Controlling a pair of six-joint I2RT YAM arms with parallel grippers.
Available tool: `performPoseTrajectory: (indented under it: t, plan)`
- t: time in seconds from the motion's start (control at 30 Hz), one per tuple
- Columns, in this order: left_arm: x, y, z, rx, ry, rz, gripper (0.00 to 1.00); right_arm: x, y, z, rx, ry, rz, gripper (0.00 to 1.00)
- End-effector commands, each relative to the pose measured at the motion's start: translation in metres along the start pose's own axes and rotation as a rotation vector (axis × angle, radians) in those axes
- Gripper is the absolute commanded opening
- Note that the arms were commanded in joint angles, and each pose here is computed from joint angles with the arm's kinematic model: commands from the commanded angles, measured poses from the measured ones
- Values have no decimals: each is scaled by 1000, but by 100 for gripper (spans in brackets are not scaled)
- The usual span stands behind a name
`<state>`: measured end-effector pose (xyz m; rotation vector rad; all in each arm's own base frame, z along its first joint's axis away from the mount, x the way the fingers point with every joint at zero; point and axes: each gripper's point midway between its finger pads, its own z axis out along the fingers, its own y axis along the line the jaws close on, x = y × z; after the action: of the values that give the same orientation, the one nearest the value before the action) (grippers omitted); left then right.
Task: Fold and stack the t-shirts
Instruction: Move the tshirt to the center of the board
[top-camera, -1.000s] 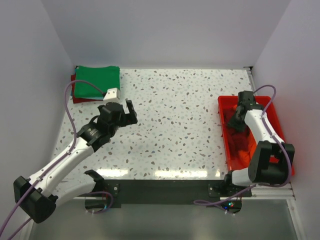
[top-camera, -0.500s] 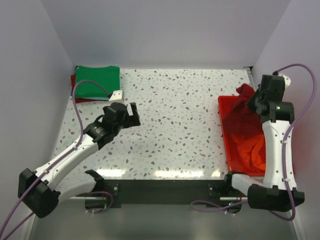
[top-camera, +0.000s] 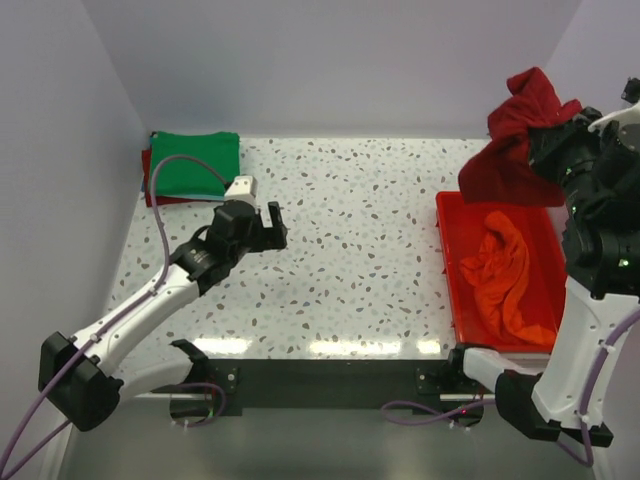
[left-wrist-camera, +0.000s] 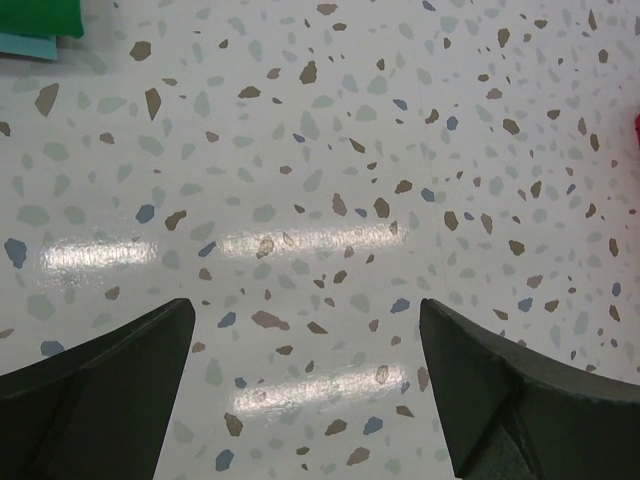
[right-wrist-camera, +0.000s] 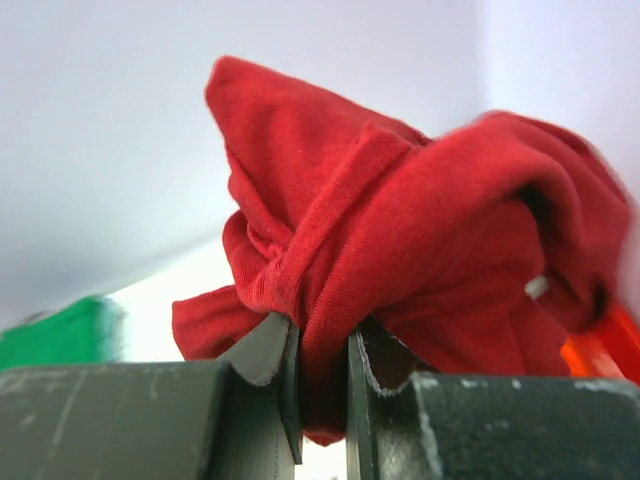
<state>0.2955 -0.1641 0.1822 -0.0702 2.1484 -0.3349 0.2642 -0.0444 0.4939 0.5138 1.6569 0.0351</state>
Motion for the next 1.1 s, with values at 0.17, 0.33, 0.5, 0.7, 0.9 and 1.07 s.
performPoseTrajectory:
  t: [0.17, 0.33, 0.5, 0.7, 0.9, 1.07]
  plan:
    - [-27, -3, -26, 34, -103, -36, 100, -1, 145, -3, -571, 81, 23, 0]
    - [-28, 8, -39, -1, -121, -65, 100, 54, 194, -11, -656, 231, -18, 0]
    - [-29, 24, -54, -56, -150, -105, 100, 121, 204, -7, -592, 372, 0, 6]
    - [-15, 37, -59, -99, -117, -104, 98, 238, 134, 31, -244, 579, -132, 89]
    - [25, 33, -40, -66, 23, -45, 95, 328, 117, 17, -284, 773, -126, 86]
    - [63, 11, -14, 36, 142, -98, 94, 389, 94, -4, -281, 934, -109, 78]
